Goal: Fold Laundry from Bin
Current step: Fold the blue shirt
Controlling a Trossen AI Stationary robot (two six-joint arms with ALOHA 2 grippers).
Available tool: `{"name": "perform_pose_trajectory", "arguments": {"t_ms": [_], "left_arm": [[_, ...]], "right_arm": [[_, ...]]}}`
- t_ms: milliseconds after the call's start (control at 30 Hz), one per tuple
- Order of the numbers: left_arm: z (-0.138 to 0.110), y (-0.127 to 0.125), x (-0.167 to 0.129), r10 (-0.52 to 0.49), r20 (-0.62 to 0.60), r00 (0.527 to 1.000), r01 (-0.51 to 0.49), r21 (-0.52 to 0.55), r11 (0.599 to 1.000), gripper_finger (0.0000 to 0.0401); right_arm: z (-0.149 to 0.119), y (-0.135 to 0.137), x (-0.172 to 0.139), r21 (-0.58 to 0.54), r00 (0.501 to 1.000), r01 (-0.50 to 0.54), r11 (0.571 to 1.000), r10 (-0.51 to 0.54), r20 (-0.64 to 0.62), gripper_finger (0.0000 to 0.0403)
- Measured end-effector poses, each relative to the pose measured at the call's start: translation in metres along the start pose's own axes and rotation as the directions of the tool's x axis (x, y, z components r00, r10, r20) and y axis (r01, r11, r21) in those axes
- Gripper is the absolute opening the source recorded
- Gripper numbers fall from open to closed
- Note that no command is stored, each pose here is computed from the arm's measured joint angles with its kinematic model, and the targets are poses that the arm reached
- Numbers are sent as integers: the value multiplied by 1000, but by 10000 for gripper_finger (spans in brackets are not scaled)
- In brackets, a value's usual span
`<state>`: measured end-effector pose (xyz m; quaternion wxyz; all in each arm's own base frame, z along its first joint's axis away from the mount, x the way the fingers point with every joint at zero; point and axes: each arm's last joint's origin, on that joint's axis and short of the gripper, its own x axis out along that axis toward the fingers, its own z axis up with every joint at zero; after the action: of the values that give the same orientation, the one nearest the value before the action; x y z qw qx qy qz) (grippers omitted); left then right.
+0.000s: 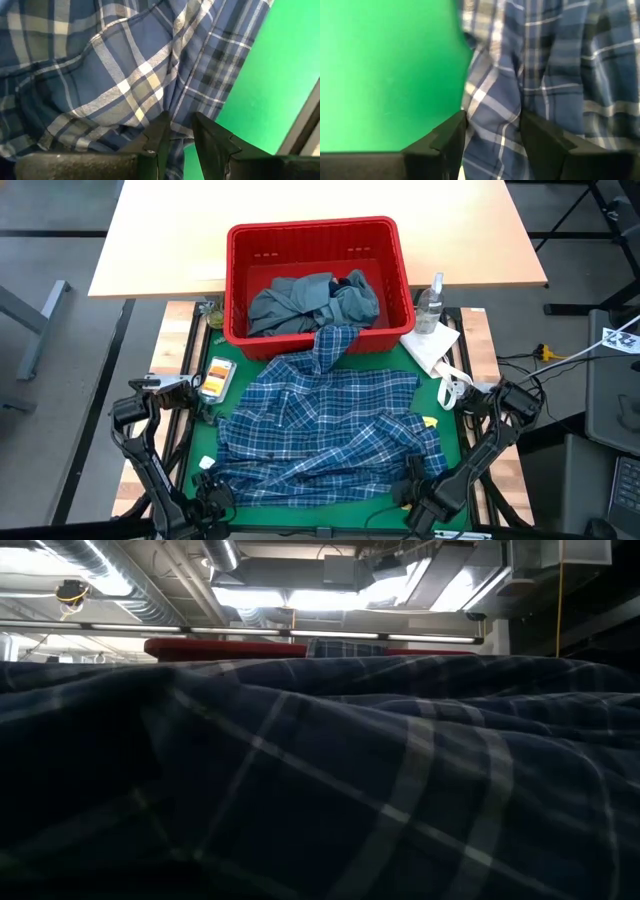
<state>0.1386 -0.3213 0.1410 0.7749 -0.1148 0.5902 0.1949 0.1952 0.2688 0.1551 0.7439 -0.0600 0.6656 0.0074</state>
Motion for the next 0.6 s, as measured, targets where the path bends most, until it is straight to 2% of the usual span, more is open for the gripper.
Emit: {"name": "perform_pose_trajectory", "arguments": {"t_ms": [233,400,500,600], "left_arm": [[3,-8,-18,0,-25,1000,0,5,1000,84],[7,-16,-32,-48,-18,999,49,44,998,84],[12,-21,-38,-76,17,997,75,49,996,84],[18,-24,-40,-97,107,989,93,42,995,84]], "right_arm": [[11,9,-25,-26,999,-36,999,36,14,186],[18,13,-47,-47,999,-40,998,42,27,186],[21,13,-57,-48,999,-36,998,38,30,186],[23,15,-64,-45,998,-52,998,54,44,186]]}}
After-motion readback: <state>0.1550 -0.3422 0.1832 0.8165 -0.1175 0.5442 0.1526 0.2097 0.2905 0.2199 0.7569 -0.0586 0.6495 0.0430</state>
